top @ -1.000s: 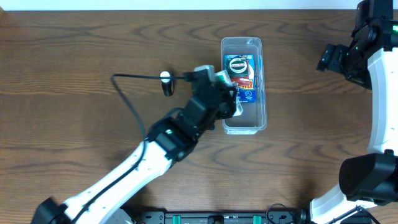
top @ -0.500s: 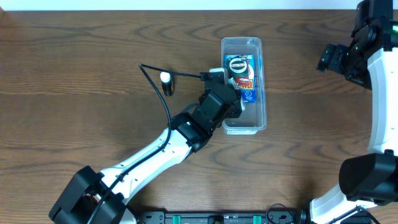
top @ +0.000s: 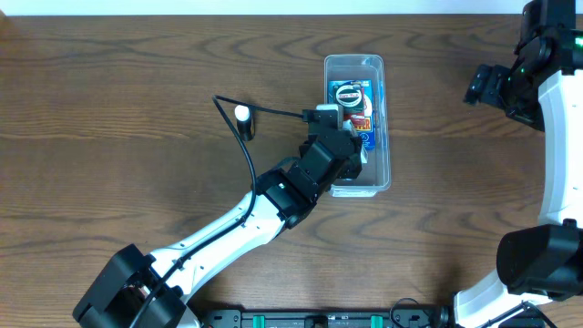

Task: Pack container
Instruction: 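Carry the Panadol box over the container and lower it in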

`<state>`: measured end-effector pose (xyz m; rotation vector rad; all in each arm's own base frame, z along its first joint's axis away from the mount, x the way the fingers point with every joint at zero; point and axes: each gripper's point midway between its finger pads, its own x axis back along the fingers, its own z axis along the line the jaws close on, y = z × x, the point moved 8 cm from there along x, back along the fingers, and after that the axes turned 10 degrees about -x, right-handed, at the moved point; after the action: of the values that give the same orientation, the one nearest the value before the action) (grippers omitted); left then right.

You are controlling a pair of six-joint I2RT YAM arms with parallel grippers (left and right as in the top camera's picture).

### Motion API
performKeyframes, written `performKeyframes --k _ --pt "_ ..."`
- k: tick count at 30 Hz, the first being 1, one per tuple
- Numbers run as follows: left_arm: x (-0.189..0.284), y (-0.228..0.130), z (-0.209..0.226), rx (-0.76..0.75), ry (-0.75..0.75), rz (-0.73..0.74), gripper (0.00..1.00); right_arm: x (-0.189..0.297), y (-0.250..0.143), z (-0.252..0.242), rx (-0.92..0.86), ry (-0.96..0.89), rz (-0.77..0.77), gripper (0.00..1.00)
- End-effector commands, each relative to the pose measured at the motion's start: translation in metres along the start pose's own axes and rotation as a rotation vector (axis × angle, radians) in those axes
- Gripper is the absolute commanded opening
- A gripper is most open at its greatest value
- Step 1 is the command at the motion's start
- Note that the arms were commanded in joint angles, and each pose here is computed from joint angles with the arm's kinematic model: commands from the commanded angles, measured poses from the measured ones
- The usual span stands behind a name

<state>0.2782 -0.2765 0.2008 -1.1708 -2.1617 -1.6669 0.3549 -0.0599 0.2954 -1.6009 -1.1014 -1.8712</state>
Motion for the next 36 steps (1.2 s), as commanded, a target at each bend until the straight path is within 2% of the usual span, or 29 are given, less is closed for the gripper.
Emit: performKeyframes --k 1,17,24,34,36 --pt "-0.002 0.000 0.002 -0.019 0.020 -0.010 0.54 -0.001 0.002 -0.003 -0.021 -0.008 -0.003 0.99" --pt "0.002 -0.021 -0.004 -0.059 0.034 0.076 0.54 -0.001 0.002 -0.003 -0.021 -0.008 -0.003 0.99" --pt "0.001 -0.027 -0.008 -0.073 0.031 0.095 0.68 -0.001 0.002 -0.003 -0.021 -0.008 -0.003 0.99" --pt "0.001 -0.026 -0.007 -0.072 0.033 0.093 0.71 -0.001 0.002 -0.003 -0.021 -0.008 -0.003 0.99" --pt "0.001 -0.026 -0.007 -0.073 0.039 0.089 0.75 -0.001 0.002 -0.003 -0.021 -0.008 -0.003 0.99"
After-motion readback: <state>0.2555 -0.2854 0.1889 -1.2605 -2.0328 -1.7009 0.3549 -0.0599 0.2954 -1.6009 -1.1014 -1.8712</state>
